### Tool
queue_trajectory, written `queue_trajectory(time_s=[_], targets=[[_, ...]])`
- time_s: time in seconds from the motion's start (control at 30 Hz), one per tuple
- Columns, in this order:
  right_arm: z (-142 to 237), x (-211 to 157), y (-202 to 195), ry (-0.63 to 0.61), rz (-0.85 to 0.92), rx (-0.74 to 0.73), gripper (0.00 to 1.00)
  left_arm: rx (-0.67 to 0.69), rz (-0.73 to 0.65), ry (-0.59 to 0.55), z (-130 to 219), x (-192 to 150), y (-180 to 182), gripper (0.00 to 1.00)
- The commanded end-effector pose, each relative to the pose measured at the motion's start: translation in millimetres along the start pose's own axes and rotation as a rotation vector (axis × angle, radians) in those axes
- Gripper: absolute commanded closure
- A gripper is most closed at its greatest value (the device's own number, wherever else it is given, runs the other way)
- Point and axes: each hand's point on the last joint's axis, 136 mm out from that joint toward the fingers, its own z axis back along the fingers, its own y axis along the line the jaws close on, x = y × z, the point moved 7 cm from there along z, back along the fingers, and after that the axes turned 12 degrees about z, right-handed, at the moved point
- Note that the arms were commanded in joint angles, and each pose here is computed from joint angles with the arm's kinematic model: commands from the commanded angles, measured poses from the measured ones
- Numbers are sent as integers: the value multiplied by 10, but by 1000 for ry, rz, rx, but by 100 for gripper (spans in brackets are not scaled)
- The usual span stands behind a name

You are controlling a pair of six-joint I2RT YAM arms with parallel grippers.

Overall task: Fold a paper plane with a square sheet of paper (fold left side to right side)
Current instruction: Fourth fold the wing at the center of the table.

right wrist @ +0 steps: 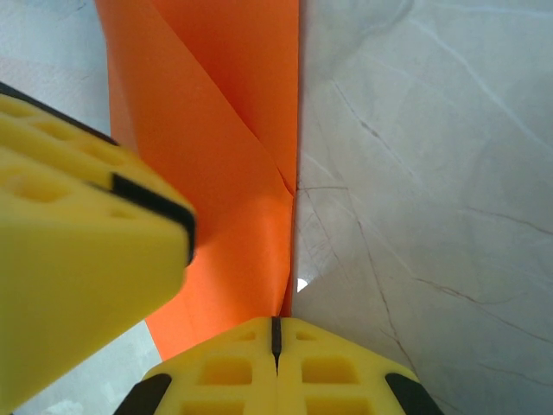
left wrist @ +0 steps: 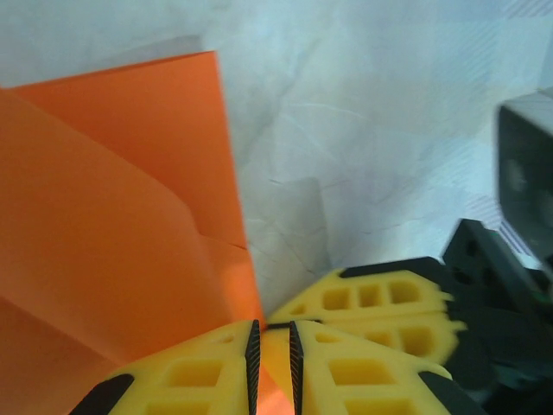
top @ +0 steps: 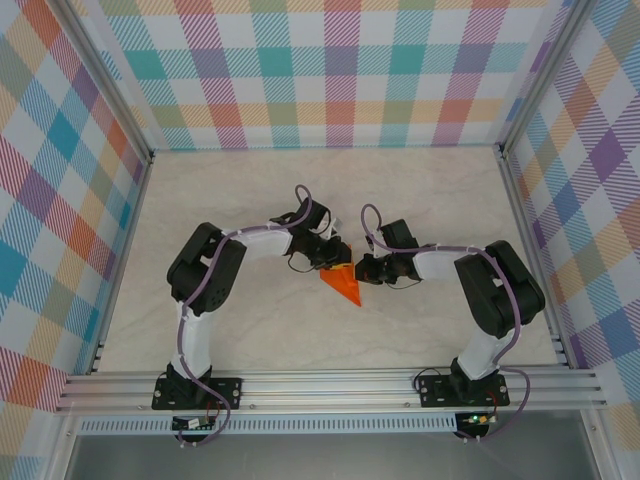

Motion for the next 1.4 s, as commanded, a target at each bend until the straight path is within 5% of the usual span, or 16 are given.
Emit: queue_trajectory(time_s=[0.0, 0.57, 0.97, 1.17, 1.37], targets=[[-106, -274, -177, 128, -26, -107, 100, 29, -32, -1, -35, -5, -26, 81], [-43, -148, -73, 95, 4, -81, 100, 139, 29, -3, -152, -59, 363, 81], [644, 78, 356, -31, 108, -65, 71, 151, 53, 9, -207, -168, 540, 82], [516, -131, 545, 22, 53, 168, 78, 150, 49, 5, -197, -171, 531, 82], [277, -162, 532, 70, 11, 212, 81, 150, 48, 3, -188, -169, 521, 82]])
